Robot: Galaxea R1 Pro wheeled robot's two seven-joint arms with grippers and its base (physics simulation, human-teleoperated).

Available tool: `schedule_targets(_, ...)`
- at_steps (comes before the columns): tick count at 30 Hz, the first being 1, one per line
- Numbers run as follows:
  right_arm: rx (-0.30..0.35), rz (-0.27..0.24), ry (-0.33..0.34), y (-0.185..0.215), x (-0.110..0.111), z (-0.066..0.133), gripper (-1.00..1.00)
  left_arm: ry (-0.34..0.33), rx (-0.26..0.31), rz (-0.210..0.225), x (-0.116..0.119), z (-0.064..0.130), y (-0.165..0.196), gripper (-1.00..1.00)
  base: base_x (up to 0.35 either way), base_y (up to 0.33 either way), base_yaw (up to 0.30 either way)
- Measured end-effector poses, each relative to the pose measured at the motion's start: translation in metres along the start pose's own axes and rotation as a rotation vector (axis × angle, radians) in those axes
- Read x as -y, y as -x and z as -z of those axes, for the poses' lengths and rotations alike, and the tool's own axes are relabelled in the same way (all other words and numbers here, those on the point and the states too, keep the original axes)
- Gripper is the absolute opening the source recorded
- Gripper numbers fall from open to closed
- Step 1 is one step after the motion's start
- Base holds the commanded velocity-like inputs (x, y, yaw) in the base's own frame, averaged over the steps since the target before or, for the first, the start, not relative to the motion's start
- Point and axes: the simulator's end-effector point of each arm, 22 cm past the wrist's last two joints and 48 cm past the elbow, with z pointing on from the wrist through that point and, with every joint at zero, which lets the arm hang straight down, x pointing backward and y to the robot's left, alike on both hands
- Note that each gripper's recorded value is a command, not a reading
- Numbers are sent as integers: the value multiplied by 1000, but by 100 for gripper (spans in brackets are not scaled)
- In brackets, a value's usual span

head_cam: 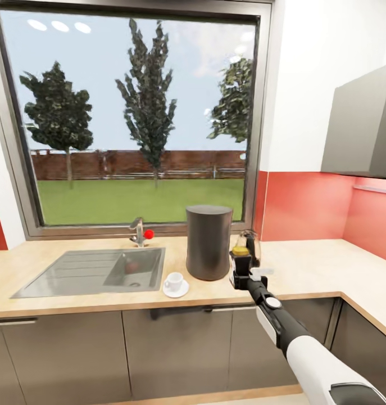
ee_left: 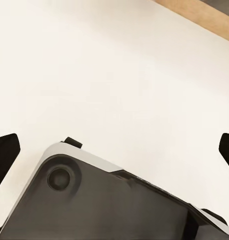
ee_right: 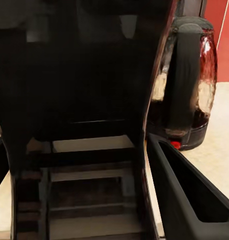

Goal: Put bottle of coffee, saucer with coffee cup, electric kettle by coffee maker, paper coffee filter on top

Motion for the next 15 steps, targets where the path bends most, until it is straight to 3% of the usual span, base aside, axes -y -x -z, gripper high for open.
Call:
schedule_targets(9,-38,0,-13,-18,3,2,-100,2,2,3,0,0,0,100,86,1,0)
schedule_targets(15,-24,-6,-39,-18,6,3,-100,2,1,3,-1,0,0,100,216,45,0)
